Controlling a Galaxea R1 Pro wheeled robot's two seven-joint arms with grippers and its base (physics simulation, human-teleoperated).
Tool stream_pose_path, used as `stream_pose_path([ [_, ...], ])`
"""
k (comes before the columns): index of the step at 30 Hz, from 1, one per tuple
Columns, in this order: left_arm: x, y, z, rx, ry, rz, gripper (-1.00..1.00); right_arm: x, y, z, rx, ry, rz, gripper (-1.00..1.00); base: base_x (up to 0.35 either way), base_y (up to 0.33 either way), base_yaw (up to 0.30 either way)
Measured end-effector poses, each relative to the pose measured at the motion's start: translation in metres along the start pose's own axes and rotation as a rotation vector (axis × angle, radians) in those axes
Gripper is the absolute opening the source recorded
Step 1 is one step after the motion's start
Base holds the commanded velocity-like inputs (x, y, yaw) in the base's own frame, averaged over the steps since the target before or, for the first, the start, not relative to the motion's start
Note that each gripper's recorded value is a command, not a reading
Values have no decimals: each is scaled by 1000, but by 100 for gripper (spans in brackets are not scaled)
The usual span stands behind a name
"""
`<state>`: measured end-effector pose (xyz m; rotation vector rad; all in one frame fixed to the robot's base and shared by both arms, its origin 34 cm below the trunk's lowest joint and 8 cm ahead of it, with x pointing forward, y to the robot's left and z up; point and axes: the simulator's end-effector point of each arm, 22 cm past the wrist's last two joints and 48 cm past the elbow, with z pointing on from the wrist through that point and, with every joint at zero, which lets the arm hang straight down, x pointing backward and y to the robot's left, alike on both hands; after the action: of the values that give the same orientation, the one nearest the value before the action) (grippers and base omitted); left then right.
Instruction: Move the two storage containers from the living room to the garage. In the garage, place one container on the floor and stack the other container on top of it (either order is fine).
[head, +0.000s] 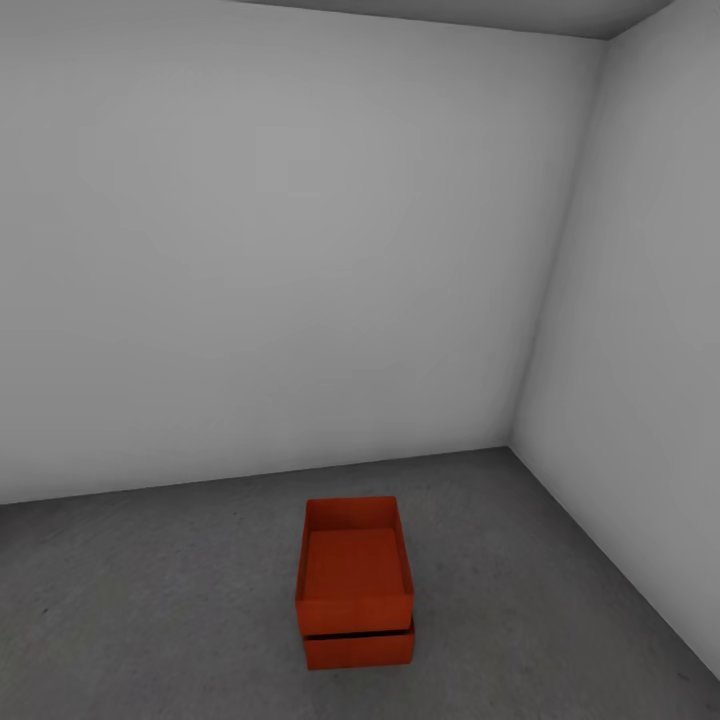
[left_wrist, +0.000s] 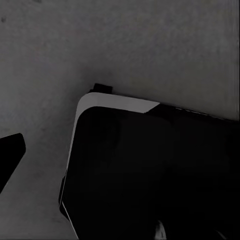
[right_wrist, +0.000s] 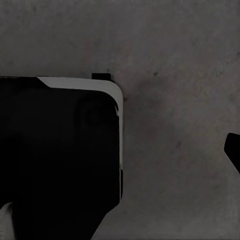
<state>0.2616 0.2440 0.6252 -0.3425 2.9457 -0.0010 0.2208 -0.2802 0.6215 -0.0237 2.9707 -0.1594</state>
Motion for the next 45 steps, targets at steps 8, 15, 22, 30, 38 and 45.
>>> stream_pose_path([
  [8, 1, -1, -1, 20, -21, 0, 100, -8, 0, 0, -6, -26, 1, 100, 0, 0, 0],
  [15, -12, 1, -1, 19, -51, 11, 100, -10, 2, -1, -10, -34, 0, 100, 0, 0, 0],
  [22, -20, 6, -2, 14, -67, 16, 100, -12, 3, -1, -11, -38, -1, 100, 0, 0, 0],
  [30, -22, 5, -2, 17, -73, 17, 100, -12, 4, -1, -12, -39, 0, 100, 0, 0, 0],
  [38, -23, 6, -2, 15, -74, 19, 100, -10, 2, -1, -10, -33, 2, 100, 0, 0, 0],
  [45, -24, 6, -2, 16, -78, 14, 100, -9, 2, -1, -9, -29, 2, 100, 0, 0, 0],
])
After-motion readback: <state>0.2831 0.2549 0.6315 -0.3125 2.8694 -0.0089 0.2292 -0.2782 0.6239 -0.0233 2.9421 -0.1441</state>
